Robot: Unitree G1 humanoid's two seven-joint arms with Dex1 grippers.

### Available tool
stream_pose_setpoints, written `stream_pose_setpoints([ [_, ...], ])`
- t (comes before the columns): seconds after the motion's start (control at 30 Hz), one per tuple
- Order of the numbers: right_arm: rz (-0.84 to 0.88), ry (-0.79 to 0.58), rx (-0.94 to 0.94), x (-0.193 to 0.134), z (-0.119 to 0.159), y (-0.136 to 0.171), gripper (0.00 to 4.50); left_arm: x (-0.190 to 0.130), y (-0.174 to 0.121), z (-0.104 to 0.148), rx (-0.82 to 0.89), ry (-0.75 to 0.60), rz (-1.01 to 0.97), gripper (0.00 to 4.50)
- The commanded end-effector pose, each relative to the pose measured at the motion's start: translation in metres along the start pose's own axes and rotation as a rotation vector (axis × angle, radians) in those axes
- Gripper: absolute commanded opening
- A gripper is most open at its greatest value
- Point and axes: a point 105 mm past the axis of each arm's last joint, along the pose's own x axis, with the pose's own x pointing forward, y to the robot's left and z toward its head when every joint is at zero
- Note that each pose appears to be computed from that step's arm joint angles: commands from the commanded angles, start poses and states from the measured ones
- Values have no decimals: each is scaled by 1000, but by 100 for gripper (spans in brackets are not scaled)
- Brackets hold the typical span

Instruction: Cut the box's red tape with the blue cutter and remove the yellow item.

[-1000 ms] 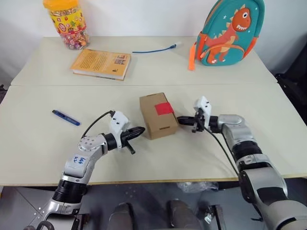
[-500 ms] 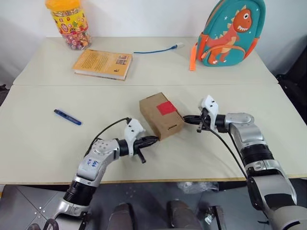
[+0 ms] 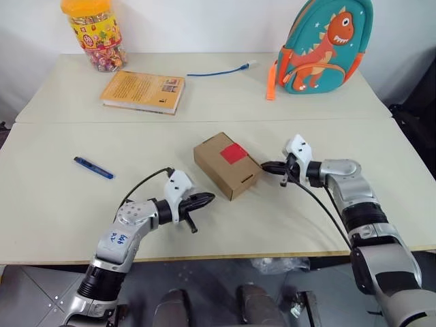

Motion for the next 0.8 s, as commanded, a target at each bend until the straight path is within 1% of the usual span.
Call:
stream_pose_setpoints([
  [0.03,-5,-72,-33,15,15,0,0,10,15,13,49,-65,88,2],
  [0.17,46,-101,-24,28,18,9,0,27,14,15,45,-74,69,2],
  [0.33,193,-120,5,29,19,27,0,35,-7,9,45,-38,-66,2],
  [0.4,268,-113,7,23,16,34,0,34,-16,6,33,-30,-114,2],
  [0.47,305,-98,11,14,12,37,0,34,-26,5,24,-30,-152,2],
  [0.63,312,-38,21,-12,-2,38,0,35,-43,2,1,-31,-187,2],
  [0.8,272,-3,34,-25,-11,36,0,36,-47,-1,-13,-23,-184,2],
])
